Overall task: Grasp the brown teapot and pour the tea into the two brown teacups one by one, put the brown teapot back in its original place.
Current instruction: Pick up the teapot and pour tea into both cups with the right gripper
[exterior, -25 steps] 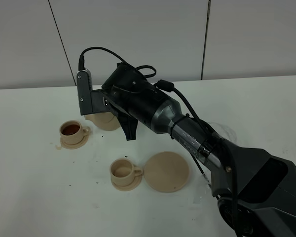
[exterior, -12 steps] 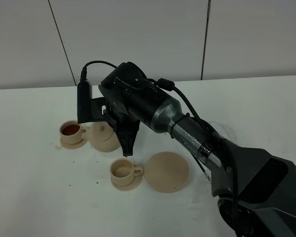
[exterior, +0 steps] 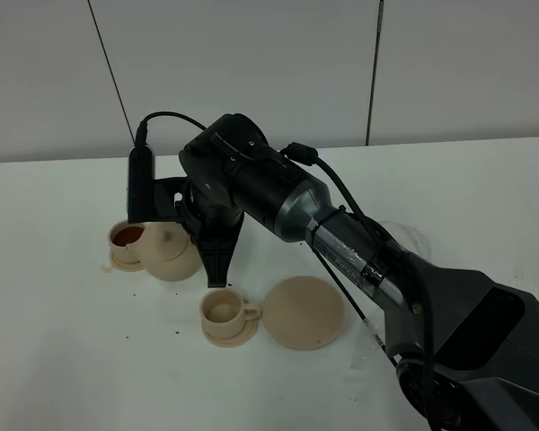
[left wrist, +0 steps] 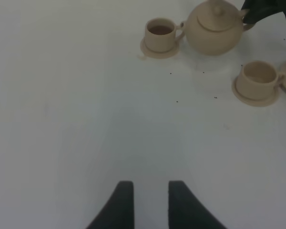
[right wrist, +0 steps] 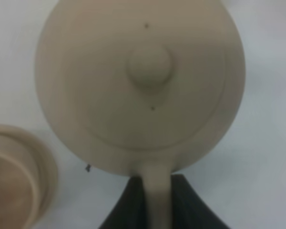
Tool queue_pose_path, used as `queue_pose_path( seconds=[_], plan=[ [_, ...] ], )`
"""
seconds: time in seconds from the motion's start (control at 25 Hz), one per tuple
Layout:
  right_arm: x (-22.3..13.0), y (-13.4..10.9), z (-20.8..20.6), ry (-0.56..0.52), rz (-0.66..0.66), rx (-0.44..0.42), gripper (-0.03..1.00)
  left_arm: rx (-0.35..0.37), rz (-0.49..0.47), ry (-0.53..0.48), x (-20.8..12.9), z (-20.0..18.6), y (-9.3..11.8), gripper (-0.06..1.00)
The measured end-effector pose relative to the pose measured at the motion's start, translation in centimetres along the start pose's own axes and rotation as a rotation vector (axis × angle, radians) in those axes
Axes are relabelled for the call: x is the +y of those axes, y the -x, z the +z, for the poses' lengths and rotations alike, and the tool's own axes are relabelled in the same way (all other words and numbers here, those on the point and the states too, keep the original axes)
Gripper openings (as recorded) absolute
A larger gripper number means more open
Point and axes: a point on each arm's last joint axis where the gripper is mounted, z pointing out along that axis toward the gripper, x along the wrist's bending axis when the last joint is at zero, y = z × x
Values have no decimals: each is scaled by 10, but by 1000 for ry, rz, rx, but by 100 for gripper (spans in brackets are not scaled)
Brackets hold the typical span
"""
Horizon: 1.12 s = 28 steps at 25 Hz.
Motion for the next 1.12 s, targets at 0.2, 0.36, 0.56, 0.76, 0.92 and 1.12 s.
queue_pose_path(
  seconds=[0.2, 0.36, 0.56, 0.76, 0.92, 1.12],
  plan=[
    [1, 1, 0, 15, 18, -10, 9, 0, 0, 0, 0, 0, 0, 25],
    [3, 0, 0, 32, 45, 0, 9, 0, 0, 0, 0, 0, 0, 25],
    [1, -4, 0, 5, 91, 40, 9, 0, 0, 0, 0, 0, 0, 25],
    [1, -7, 0, 4, 132, 75, 9, 0, 0, 0, 0, 0, 0, 25],
    [4, -9, -1, 35, 170, 106, 9, 0, 0, 0, 0, 0, 0, 25],
    [5, -10, -1, 43, 229, 120, 9, 0, 0, 0, 0, 0, 0, 25]
  ],
)
